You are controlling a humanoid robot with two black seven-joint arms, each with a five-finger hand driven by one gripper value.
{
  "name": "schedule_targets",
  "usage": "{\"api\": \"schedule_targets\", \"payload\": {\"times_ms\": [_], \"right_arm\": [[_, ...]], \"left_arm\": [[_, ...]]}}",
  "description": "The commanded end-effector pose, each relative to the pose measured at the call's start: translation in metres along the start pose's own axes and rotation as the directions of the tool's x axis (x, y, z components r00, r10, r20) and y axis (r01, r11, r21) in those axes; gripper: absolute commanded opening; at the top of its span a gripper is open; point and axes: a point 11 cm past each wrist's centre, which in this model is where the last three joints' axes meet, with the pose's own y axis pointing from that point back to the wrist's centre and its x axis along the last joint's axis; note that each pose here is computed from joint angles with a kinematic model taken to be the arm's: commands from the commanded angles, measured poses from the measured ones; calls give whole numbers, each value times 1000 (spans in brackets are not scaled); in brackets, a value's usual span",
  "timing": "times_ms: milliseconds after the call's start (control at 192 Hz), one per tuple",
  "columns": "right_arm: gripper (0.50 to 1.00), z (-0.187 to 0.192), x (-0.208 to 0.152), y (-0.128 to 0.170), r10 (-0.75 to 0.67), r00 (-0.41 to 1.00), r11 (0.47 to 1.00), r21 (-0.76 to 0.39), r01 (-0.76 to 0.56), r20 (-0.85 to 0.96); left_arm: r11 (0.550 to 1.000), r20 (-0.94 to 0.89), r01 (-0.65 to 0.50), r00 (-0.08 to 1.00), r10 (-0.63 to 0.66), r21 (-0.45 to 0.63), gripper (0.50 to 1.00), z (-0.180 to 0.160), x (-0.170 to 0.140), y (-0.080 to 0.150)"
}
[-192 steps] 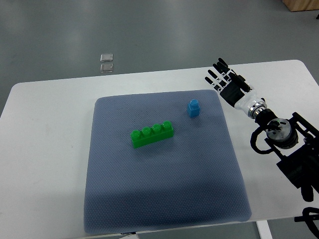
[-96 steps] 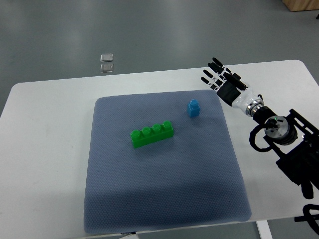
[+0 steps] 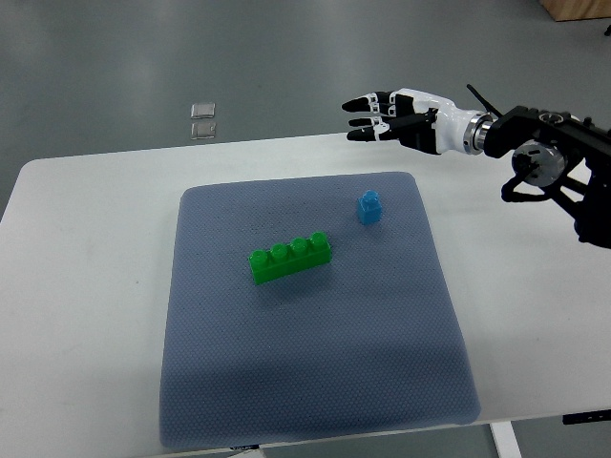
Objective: Stack blue block on green block with right hand
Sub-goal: 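Raise the right hand and swing it above the blue block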
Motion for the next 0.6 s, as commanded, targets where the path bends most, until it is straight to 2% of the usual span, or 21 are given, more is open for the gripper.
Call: {"api": "schedule_targets", "payload": {"times_ms": [0,99,208,292,297,344,453,594], "right_arm": [[924,-18,-1,8,-72,964,990,-137,38,-257],[924,-31,-10,14,-162,887,967,-249,54,-433],[924,-54,-7,21,-208,770,932,-360,-29,-603],[924,-60,-6,22,-212,755,923,-381,-54,-620],[924,-65,-7,26,-225,735,907,-414,-83,-640],[924,-67,-9,30,-243,719,895,-437,-93,-651],[924,-86,-18,40,-271,675,886,-453,-104,-686],[924,-107,-25,55,-264,727,888,-454,-73,-634]], "left_arm": [[1000,2,13,1000,-13,0,1000,0,-4,0],[1000,2,13,1000,-13,0,1000,0,-4,0],[1000,4,14,1000,-14,-2,1000,1,-4,0],[1000,4,16,1000,-16,-2,1000,1,-4,0],[1000,4,22,1000,-22,-2,1000,1,-5,0],[1000,2,24,1000,-24,-2,1000,1,-5,0],[1000,3,25,1000,-25,-2,1000,1,-5,0],[1000,5,31,1000,-31,-2,1000,1,-6,0]]}}
